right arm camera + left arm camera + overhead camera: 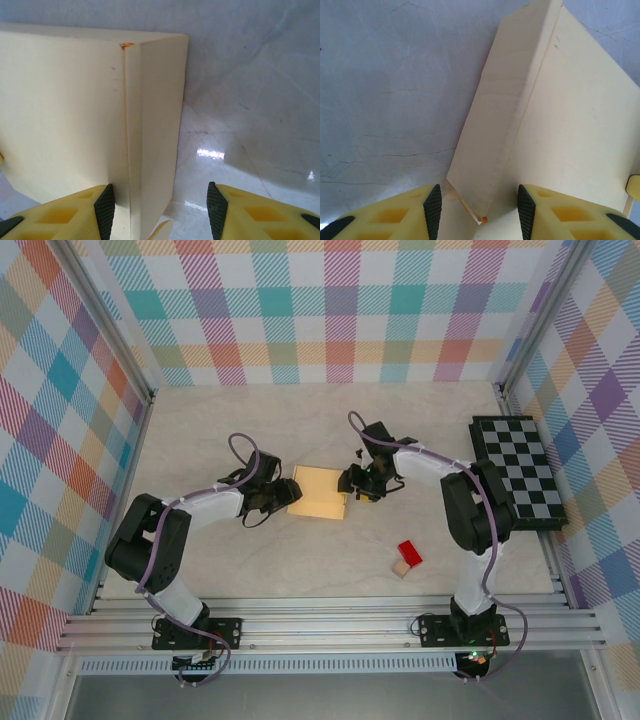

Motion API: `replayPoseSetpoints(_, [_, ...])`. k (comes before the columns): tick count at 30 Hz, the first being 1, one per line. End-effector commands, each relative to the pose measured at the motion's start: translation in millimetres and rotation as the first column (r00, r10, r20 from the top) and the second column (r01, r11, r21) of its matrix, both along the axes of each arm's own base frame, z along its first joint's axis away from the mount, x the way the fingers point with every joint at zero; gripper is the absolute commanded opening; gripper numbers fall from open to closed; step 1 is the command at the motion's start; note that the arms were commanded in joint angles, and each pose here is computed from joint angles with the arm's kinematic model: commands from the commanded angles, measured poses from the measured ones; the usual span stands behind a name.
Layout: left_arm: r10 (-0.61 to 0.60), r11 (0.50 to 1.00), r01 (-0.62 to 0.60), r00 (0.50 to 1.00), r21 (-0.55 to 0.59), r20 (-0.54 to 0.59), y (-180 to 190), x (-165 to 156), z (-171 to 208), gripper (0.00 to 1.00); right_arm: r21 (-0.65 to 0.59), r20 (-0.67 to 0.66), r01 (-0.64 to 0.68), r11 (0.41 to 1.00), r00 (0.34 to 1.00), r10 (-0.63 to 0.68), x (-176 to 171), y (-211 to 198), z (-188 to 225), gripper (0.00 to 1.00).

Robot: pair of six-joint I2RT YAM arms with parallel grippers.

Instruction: Fold the paper box

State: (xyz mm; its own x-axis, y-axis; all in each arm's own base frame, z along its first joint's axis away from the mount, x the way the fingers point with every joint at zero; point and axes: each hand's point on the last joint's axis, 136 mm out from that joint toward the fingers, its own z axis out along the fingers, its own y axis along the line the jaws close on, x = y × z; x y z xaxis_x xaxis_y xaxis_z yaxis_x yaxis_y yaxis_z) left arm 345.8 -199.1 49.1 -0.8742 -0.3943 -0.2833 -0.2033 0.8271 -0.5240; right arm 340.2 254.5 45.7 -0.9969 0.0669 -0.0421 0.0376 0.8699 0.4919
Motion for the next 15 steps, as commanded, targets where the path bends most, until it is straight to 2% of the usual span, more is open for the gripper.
replayPoseSetpoints(1, [0.035,0.998,-0.032,0.998,0.052,-0.052,12.9,-4.4,-15.3,0.45,-0.012,-0.056,-0.001,1.0,0.998,0.001,-21.1,-3.5,1.5,0.54])
replayPoseSetpoints(5, [0.044,0.997,-0.04,0.997,0.062,-0.06,15.4,-5.5,-18.5,0.44,-0.034,-0.036,0.018,0.999,0.999,-0.02,-22.4,-10.5,7.0,0.57])
replayPoseSetpoints(15, [0.055,0.995,-0.049,0.996,0.082,-0.071,18.9,-7.2,-20.5,0.42,-0.001,0.022,0.066,0.998,0.998,-0.066,-24.3,-12.9,40.2,0.58])
